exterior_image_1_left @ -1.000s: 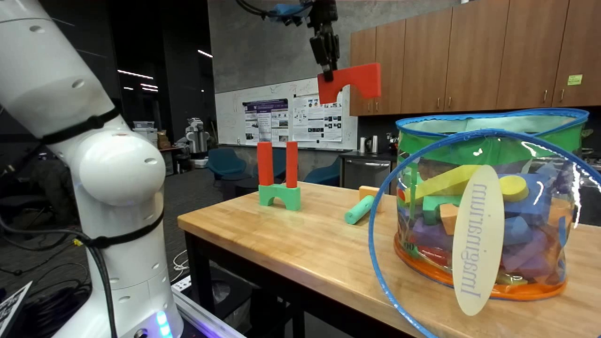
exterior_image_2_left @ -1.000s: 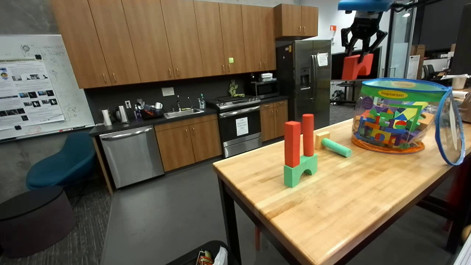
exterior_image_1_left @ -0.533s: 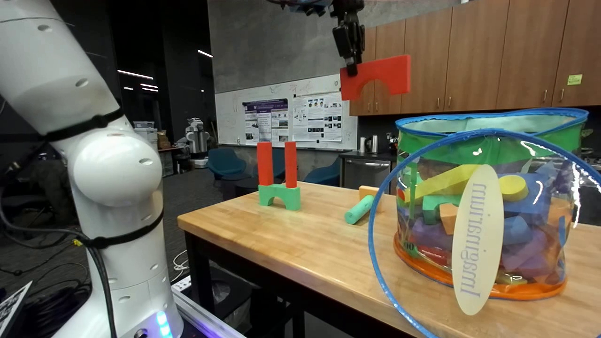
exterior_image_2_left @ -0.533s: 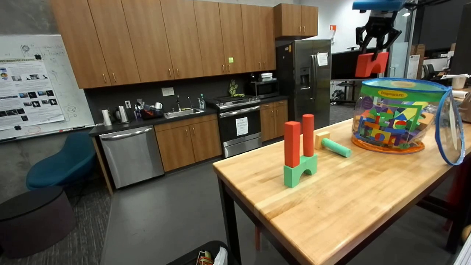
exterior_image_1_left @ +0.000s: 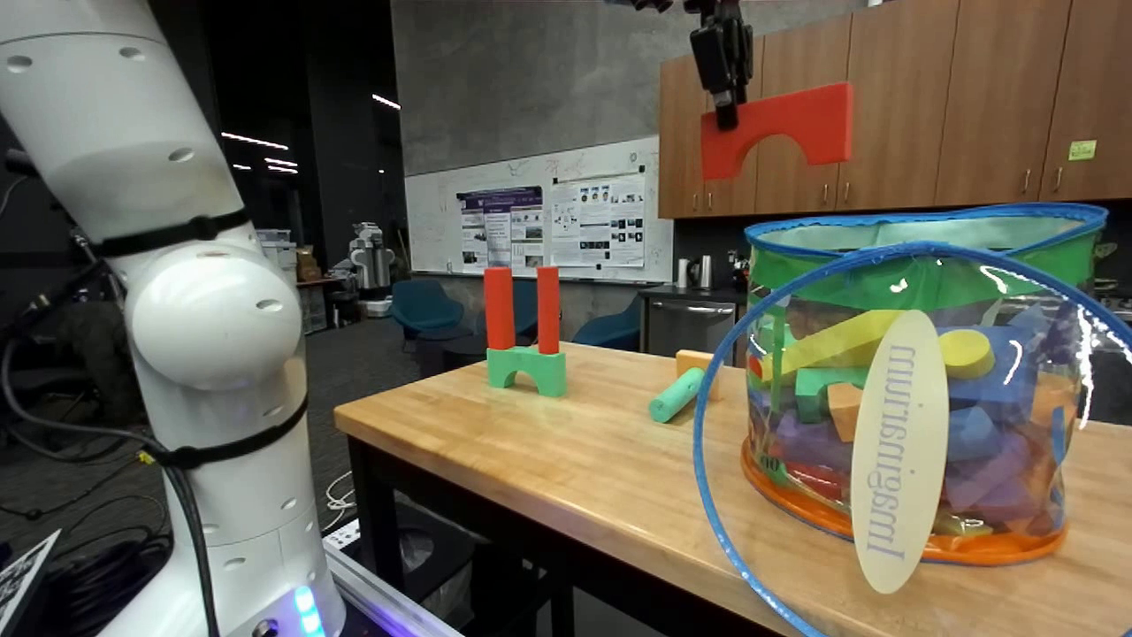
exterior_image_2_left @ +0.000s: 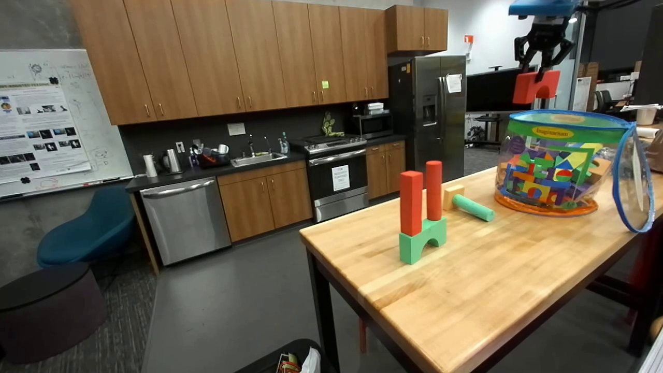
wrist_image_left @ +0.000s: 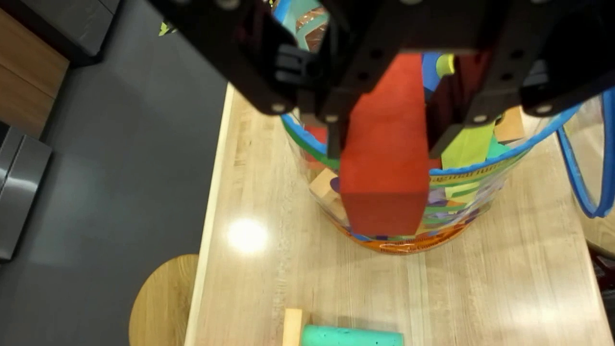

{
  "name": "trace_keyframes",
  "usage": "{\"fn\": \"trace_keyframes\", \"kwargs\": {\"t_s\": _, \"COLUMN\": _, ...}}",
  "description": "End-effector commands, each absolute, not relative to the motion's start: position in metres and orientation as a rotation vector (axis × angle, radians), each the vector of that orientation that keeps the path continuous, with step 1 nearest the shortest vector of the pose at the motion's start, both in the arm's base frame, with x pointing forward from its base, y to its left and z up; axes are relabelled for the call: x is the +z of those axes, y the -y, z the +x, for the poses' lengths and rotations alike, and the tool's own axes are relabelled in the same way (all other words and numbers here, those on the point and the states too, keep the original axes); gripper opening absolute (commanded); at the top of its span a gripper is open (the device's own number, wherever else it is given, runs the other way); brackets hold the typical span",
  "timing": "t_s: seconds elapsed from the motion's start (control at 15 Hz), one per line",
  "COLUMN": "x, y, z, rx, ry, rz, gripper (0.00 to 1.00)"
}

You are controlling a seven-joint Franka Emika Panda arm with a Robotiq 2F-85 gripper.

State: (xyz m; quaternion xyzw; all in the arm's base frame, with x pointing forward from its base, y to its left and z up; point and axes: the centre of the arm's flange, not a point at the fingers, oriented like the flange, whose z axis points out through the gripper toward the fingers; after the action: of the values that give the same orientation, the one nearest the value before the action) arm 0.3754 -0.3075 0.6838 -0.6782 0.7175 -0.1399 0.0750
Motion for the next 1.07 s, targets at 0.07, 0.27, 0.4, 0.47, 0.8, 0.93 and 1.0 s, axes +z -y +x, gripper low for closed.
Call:
{"fn": "trace_keyframes", "kwargs": {"t_s": 0.07, "x": 0.696, "y": 0.351, "z": 0.383, "rx": -0.393, "ry": -2.185, "rz": -2.001, "gripper": 0.17}}
{"fn": "trace_keyframes", "kwargs": {"t_s": 0.27, "x": 0.696, "y": 0.37, "z": 0.384, "rx": -0.383, "ry": -2.22, "rz": -1.967, "gripper": 0.17}}
{"fn": "trace_keyframes", "kwargs": {"t_s": 0.4, "x": 0.695, "y": 0.38, "z": 0.384, "rx": -0.376, "ry": -2.245, "rz": -1.944, "gripper": 0.17}}
{"fn": "trace_keyframes", "kwargs": {"t_s": 0.47, "x": 0.695, "y": 0.384, "z": 0.384, "rx": -0.373, "ry": -2.258, "rz": -1.936, "gripper": 0.17}}
{"fn": "trace_keyframes", "kwargs": {"t_s": 0.8, "x": 0.694, "y": 0.387, "z": 0.392, "rx": -0.37, "ry": -2.286, "rz": -1.91, "gripper": 0.68}}
{"fn": "trace_keyframes", "kwargs": {"t_s": 0.93, "x": 0.694, "y": 0.382, "z": 0.395, "rx": -0.379, "ry": -2.286, "rz": -1.917, "gripper": 0.78}}
{"fn": "trace_keyframes", "kwargs": {"t_s": 1.0, "x": 0.695, "y": 0.38, "z": 0.396, "rx": -0.381, "ry": -2.285, "rz": -1.917, "gripper": 0.84}}
